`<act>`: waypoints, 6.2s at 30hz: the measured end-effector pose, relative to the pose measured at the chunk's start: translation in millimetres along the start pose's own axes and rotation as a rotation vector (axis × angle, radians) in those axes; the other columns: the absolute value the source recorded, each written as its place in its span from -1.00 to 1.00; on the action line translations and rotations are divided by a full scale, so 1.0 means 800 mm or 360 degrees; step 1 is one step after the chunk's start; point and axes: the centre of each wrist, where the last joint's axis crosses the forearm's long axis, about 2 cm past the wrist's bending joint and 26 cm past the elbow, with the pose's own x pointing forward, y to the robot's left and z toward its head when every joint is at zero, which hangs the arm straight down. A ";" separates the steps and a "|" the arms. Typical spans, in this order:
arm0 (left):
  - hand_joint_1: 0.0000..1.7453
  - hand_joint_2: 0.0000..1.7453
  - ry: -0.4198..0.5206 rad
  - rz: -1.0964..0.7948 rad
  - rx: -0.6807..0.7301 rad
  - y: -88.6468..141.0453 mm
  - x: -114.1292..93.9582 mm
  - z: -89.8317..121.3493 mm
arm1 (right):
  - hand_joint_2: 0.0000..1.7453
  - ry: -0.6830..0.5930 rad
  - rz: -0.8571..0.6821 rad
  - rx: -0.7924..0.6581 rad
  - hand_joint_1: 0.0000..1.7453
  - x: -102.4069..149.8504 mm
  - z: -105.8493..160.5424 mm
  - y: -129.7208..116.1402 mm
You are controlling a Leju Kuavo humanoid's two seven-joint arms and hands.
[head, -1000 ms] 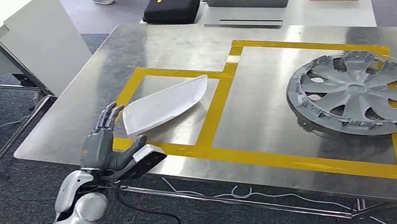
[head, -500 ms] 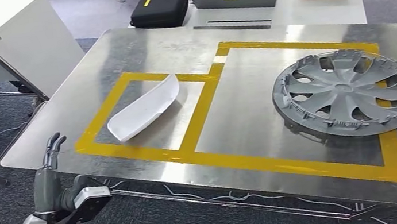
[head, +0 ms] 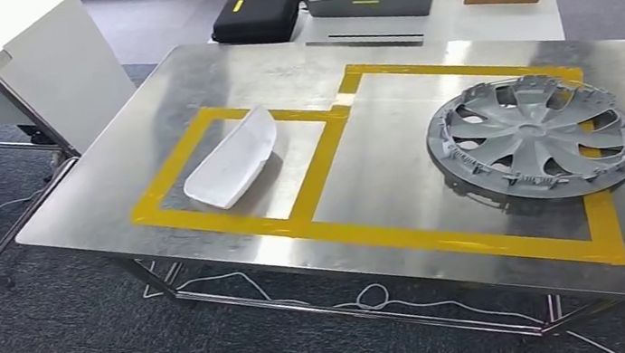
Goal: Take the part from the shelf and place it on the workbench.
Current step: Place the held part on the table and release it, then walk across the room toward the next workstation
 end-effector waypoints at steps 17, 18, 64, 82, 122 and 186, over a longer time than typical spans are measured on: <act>-1.00 -1.00 0.1267 -0.0308 0.0370 0.028 -0.116 0.179 | -1.00 0.0011 -0.0056 -0.0005 -1.00 -0.001 0.001 0.003; -1.00 -1.00 0.1345 -0.0312 0.0357 0.024 -0.117 0.190 | -1.00 0.0010 -0.0060 -0.0005 -1.00 -0.001 0.001 0.004; -1.00 -1.00 0.2055 -0.0063 -0.0555 -0.060 -0.091 0.268 | -1.00 -0.0042 -0.0128 -0.0052 -1.00 0.015 -0.005 0.004; -1.00 -1.00 0.2075 -0.0090 -0.0619 -0.074 -0.082 0.275 | -1.00 0.0017 -0.0157 -0.0080 -1.00 0.009 -0.003 -0.001; -1.00 -1.00 0.2017 -0.0050 -0.0771 -0.094 -0.069 0.288 | -1.00 0.0020 -0.0138 -0.0115 -1.00 0.005 -0.003 -0.023; -1.00 -1.00 0.1911 0.0068 -0.0878 -0.102 -0.063 0.291 | -1.00 -0.0088 -0.0106 -0.0113 -1.00 0.005 -0.003 -0.030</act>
